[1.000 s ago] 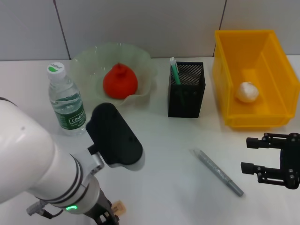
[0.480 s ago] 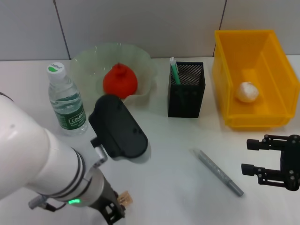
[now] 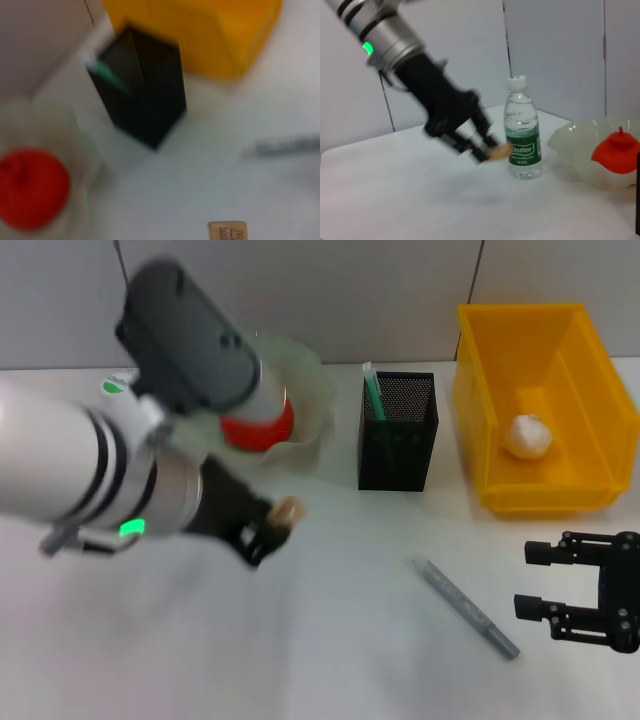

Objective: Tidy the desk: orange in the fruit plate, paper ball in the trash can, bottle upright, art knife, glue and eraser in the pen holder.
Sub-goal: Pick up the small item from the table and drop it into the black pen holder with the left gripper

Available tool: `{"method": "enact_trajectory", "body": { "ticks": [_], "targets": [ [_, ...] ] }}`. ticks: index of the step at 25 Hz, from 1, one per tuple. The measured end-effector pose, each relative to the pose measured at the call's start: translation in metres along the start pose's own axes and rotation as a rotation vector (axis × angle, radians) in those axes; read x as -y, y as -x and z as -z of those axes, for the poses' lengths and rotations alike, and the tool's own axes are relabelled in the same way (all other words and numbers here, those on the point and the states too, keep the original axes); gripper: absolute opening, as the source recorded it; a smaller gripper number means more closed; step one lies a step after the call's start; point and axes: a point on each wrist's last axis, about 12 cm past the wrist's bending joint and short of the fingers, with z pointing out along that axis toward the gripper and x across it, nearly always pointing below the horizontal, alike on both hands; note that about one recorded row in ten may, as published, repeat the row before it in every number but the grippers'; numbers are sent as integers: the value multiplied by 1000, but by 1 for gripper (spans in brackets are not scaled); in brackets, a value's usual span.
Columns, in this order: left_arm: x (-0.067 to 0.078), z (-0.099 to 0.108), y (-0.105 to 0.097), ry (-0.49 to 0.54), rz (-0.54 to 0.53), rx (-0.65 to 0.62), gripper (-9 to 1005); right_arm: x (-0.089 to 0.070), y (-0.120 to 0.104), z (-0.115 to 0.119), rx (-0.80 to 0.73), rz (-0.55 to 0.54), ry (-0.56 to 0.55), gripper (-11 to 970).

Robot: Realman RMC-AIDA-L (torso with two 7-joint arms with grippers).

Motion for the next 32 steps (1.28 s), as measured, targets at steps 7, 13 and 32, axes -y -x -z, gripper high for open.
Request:
{"method": "enact_trajectory", "body": {
  "ticks": [7, 13, 32],
  "targets": [
    [-26, 0, 35, 55, -13, 192, 284, -4, -4, -3, 14, -36, 19, 641],
    [-38, -23, 51, 40, 7, 335, 288, -3, -4, -8, 26, -46, 35, 641],
    [-66, -104, 60, -22, 198, 515, 301, -4, -2, -16, 34, -58, 70, 642]
  ]
}}
